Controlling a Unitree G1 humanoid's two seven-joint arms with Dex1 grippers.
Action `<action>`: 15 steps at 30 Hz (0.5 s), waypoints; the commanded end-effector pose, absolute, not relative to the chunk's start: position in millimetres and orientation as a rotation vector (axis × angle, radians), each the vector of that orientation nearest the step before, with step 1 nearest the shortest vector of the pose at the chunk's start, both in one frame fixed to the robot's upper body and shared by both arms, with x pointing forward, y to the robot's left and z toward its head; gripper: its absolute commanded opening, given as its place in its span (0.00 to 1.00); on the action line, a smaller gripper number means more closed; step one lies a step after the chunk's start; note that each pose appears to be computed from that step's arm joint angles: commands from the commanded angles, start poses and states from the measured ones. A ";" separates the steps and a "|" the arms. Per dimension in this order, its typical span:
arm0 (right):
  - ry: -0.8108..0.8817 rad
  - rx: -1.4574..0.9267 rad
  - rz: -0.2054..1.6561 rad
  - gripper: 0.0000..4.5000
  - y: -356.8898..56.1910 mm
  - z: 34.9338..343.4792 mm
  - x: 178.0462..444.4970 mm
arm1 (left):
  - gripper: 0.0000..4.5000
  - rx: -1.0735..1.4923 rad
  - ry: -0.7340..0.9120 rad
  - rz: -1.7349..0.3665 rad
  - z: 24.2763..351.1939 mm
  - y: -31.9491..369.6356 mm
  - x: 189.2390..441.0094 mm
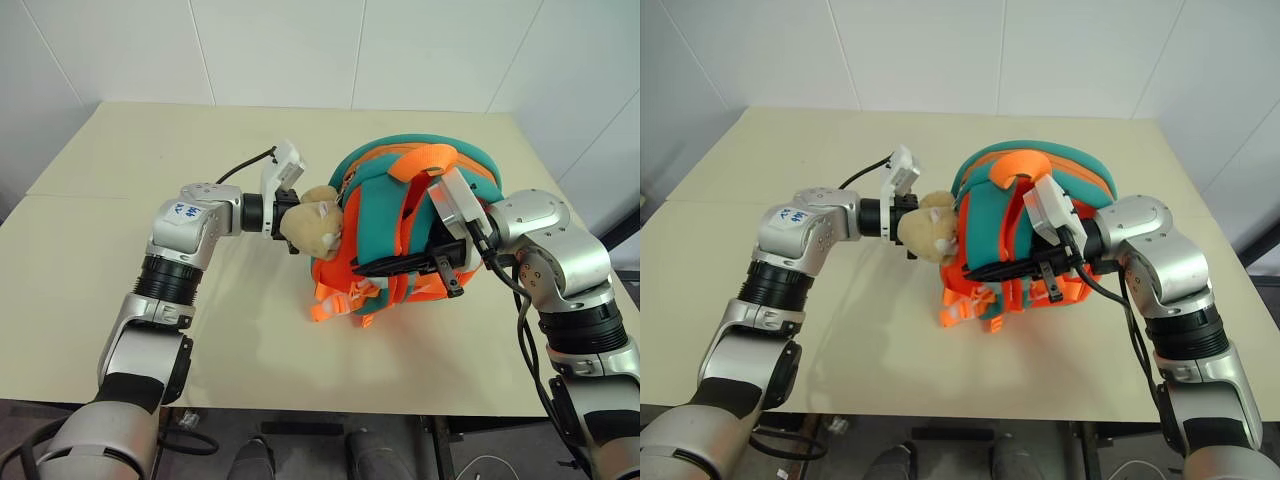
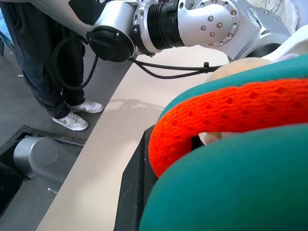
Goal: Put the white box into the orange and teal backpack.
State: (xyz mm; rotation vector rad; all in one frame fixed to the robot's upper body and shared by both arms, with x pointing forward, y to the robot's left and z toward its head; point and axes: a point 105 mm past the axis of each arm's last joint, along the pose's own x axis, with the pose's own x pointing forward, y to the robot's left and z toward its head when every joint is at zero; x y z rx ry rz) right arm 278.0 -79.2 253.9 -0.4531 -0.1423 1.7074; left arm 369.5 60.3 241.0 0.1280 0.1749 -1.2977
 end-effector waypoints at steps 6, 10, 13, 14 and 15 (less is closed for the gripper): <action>-0.209 -0.504 1.712 0.00 -74.1 266.6 275.0 | 0.12 0.188 0.108 -1.371 277.9 77.2 330.5; -0.209 -0.505 1.711 0.00 -74.0 266.5 275.7 | 0.40 0.200 0.114 -1.366 280.0 86.5 318.1; -0.211 -0.506 1.712 0.00 -73.8 266.7 275.8 | 0.61 0.211 0.138 -1.360 276.9 93.2 311.1; -0.211 -0.506 1.712 0.00 -73.8 266.7 275.8 | 0.67 0.212 0.142 -1.360 276.3 94.2 309.7; -0.211 -0.506 1.712 0.00 -73.8 266.5 276.0 | 0.74 0.213 0.156 -1.361 274.1 96.9 305.7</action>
